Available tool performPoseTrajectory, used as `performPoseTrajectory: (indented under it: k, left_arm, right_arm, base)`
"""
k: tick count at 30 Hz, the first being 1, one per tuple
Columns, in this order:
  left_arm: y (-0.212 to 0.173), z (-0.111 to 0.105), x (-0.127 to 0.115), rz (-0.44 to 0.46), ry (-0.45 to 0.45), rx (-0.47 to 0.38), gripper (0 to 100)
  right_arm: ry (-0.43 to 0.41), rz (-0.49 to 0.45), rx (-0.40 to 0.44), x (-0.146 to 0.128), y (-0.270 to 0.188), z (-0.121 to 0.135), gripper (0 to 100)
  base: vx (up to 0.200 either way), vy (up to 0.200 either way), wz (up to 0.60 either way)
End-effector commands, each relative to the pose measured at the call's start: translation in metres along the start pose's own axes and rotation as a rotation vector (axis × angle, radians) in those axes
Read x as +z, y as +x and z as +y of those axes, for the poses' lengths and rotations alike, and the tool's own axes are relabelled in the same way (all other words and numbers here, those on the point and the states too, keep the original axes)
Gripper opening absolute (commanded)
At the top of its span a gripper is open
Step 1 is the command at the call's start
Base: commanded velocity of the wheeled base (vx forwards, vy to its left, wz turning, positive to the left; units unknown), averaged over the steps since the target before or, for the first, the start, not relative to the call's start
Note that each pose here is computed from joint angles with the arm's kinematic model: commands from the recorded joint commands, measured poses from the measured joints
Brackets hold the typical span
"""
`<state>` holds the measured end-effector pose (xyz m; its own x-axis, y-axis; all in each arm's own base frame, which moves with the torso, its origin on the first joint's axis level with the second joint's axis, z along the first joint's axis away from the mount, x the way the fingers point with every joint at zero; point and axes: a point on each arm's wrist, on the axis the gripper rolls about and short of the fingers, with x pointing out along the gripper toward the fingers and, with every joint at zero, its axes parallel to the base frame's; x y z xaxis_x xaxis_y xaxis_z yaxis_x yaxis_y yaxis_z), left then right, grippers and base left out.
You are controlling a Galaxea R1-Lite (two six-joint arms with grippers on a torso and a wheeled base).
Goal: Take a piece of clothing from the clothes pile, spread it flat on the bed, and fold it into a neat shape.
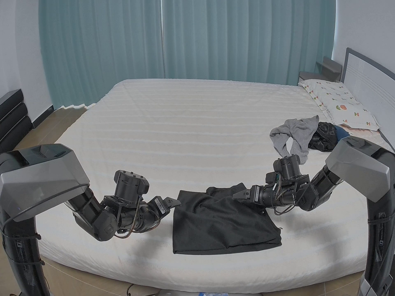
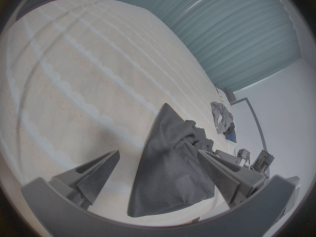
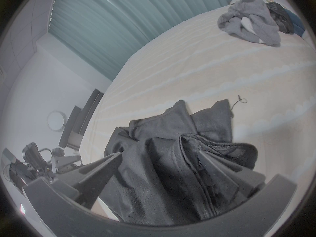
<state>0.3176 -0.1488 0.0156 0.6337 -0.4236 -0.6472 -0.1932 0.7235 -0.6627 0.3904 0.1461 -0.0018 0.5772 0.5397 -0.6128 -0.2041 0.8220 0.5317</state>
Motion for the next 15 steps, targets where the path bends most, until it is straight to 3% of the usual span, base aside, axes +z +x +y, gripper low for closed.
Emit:
performPoseTrajectory:
  k: [1, 10, 15]
  left_arm:
    - [0.001, 0.001, 0.0, 0.001, -0.001, 0.001, 100]
    - [0.001, 0.001, 0.0, 0.001, -0.001, 0.001, 100]
    - [0.001, 0.001, 0.001, 0.0, -0.001, 0.002, 100]
  right_arm:
    - [-0.009, -0.008, -0.029, -0.001, 0.005, -0.002, 0]
    - [0.014, -0.066, -0.058, 0.013, -0.004, -0.009, 0]
    - [0.079, -0.126, -0.054, 0.03, -0.02, -0.013, 0]
  base:
    - [0.0, 0.0, 0.0]
    - [0.0, 0.0, 0.0]
    - [0.0, 0.0, 0.0]
